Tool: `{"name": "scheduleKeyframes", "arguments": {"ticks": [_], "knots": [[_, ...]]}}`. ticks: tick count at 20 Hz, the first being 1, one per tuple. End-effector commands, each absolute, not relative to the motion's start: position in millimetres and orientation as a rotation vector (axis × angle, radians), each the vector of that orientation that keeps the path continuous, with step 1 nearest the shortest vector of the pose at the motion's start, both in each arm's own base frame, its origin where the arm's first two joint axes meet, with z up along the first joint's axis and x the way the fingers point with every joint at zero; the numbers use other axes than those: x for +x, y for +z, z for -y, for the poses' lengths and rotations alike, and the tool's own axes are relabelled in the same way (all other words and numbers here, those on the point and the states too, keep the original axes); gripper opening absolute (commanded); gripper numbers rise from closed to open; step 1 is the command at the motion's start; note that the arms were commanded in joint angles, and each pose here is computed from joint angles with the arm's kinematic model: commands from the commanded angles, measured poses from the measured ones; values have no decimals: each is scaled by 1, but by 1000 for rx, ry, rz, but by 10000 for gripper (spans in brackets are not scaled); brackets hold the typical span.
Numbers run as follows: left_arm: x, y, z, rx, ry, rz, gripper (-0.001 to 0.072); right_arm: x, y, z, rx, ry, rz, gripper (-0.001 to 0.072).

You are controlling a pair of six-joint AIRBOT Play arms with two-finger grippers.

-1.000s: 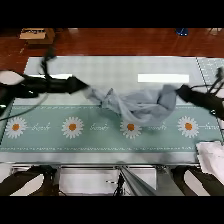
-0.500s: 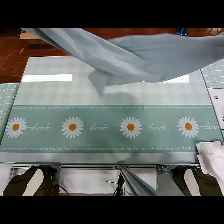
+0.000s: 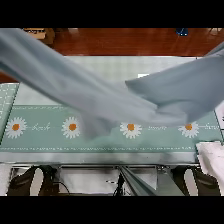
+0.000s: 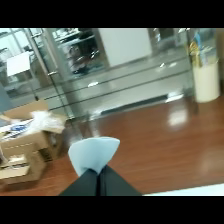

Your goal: Fold the shirts.

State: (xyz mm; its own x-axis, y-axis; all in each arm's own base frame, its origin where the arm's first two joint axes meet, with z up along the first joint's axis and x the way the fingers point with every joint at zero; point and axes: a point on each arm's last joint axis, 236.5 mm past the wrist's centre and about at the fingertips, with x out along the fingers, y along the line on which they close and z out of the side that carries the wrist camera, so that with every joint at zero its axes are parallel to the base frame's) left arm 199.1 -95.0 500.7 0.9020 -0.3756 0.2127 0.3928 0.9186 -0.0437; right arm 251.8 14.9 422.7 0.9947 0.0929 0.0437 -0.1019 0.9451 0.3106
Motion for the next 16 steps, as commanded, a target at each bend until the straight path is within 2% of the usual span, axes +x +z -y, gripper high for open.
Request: {"name": "scheduleKeyframes", "arguments": {"ticks": [1, 3, 5, 8, 12, 16], "knots": [[170, 501, 85, -35, -272, 226, 17, 212, 454, -4, 234, -17, 83, 31], [168, 483, 80, -42, -236, 153, 17, 194, 480, 7, 186, -86, 149, 31], [172, 446, 82, -52, -244, -6, 17, 187, 490, 18, 139, -145, 168, 30], [176, 393, 84, -95, -262, -212, 17, 205, 474, 35, 124, -191, 85, 30], [192, 326, 79, -182, -285, -426, 17, 277, 391, 52, 171, -160, -261, 30], [216, 246, 72, -321, -298, -607, 17, 384, 299, 37, 299, 14, -535, 31]]}}
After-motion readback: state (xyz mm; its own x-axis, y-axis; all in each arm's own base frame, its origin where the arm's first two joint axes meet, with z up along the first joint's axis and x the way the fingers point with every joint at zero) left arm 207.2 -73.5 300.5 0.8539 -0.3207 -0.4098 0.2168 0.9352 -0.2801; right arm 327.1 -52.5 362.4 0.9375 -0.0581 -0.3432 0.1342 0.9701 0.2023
